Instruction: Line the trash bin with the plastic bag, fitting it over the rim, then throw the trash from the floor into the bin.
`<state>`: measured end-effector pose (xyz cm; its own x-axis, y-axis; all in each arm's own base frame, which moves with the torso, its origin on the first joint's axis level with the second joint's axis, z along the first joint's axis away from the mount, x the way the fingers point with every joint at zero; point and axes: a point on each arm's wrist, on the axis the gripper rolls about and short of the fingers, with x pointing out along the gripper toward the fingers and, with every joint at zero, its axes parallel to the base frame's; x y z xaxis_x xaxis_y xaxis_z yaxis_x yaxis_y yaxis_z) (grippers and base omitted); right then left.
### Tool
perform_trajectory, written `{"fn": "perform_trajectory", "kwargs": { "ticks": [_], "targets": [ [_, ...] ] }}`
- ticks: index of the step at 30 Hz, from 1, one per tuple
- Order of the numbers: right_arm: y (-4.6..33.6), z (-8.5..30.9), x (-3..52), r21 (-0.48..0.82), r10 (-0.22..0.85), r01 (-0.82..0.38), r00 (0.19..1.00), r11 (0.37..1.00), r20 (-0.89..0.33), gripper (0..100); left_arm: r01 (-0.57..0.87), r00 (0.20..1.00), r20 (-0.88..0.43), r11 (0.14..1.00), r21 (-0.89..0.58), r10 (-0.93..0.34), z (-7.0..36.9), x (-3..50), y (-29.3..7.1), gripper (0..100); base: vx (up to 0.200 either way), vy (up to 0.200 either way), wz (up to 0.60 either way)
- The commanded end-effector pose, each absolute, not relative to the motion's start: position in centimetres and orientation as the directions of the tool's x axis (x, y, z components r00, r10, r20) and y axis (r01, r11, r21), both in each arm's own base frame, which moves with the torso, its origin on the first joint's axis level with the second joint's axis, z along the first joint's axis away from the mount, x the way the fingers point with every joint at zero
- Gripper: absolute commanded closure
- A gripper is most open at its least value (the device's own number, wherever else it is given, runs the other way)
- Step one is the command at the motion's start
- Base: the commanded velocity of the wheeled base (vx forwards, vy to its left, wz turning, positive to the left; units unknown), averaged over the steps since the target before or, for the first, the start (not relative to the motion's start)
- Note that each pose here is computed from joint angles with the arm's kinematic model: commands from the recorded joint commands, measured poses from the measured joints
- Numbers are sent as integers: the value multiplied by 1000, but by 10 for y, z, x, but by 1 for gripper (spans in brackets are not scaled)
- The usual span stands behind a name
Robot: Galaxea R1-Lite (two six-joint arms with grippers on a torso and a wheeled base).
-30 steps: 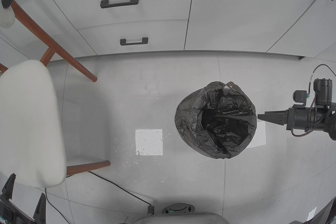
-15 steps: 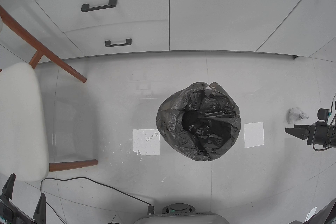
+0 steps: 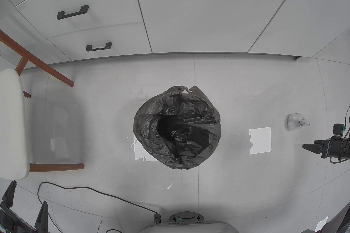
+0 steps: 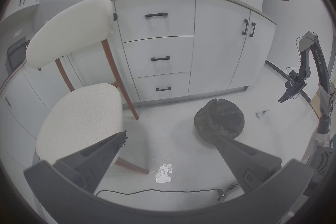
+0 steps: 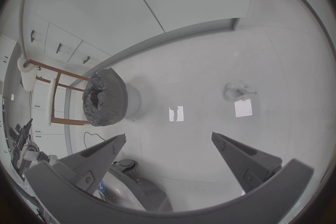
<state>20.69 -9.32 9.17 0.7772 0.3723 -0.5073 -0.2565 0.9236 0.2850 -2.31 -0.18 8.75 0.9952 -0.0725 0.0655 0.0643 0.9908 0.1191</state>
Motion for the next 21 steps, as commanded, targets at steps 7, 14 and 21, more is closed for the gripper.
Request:
{"fn": "perform_trajectory", "kwargs": {
  "ticks": [7,14,21],
  "targets": [
    [-108,85,216,297,348,-216,780,930,-520,0,64,995,66,991,119,-72,82,-23,-2,0,0,-200,0],
    [-114,81,218,301,337,-199,780,933,-528,0,64,995,66,991,119,-72,82,-23,-2,0,0,-200,0],
    [-116,71,220,299,347,-209,763,931,-545,0,66,995,66,990,126,-75,82,-23,-2,0,0,-86,0]
  ]
}}
